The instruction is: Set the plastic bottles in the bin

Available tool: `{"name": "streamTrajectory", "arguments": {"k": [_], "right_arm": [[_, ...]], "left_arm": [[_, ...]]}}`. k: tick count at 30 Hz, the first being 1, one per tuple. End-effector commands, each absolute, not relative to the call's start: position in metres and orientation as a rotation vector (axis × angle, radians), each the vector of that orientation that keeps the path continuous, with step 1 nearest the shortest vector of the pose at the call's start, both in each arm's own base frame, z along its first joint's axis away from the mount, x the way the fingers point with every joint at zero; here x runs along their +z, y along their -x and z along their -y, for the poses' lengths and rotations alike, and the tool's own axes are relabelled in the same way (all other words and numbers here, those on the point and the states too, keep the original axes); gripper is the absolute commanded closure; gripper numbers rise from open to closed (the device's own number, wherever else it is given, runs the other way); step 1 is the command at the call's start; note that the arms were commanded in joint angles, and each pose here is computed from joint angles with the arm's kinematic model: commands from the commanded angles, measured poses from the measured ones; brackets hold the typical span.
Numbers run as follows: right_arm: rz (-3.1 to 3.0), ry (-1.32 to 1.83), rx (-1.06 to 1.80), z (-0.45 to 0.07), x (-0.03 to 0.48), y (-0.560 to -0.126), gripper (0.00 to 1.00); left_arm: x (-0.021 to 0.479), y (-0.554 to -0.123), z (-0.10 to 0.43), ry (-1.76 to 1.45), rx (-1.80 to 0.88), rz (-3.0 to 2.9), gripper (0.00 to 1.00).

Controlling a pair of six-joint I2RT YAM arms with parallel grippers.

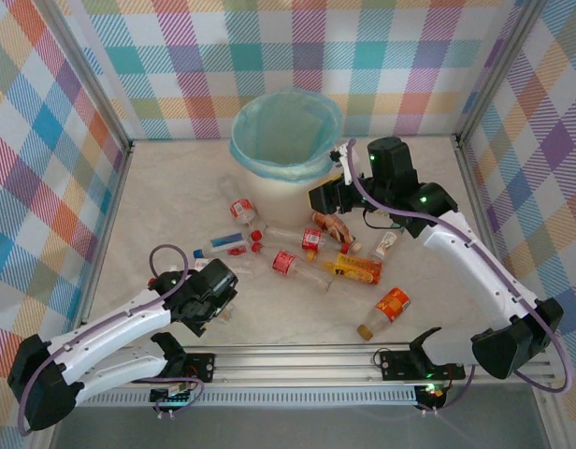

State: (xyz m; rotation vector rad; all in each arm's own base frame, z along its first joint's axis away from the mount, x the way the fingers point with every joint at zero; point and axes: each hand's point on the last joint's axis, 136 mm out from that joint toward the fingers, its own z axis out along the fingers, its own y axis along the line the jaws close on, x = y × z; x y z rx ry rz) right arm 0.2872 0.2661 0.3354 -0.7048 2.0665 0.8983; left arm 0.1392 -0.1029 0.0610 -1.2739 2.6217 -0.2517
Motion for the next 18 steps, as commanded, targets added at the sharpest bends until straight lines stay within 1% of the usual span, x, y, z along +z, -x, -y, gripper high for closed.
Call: {"name": "streamTrajectory", "arguments": {"k": [1,8,14,18], "right_arm": [[-2.044,0.708,0.934,-0.272,0.340,-0.286,0.42],[-2.073,0.724,0.920,-0.273,0.332,-0.288,0.42],[-2.084,0.725,0.923,-0.275,0.329,-0.290,0.41],[-2.085,0.723,0.921,-0.275,0.329,-0.292,0.41]], "left_arm": [[0.052,-0.144,0.105,1.341,-0.282,-2.593,0.15],[0.034,-0.145,0.097,1.370,-0.250,-2.597,0.17],[0.029,-0.144,0.091,1.348,-0.217,-2.628,0.25],[0.030,-0.143,0.088,1.342,-0.208,-2.626,0.35]]}}
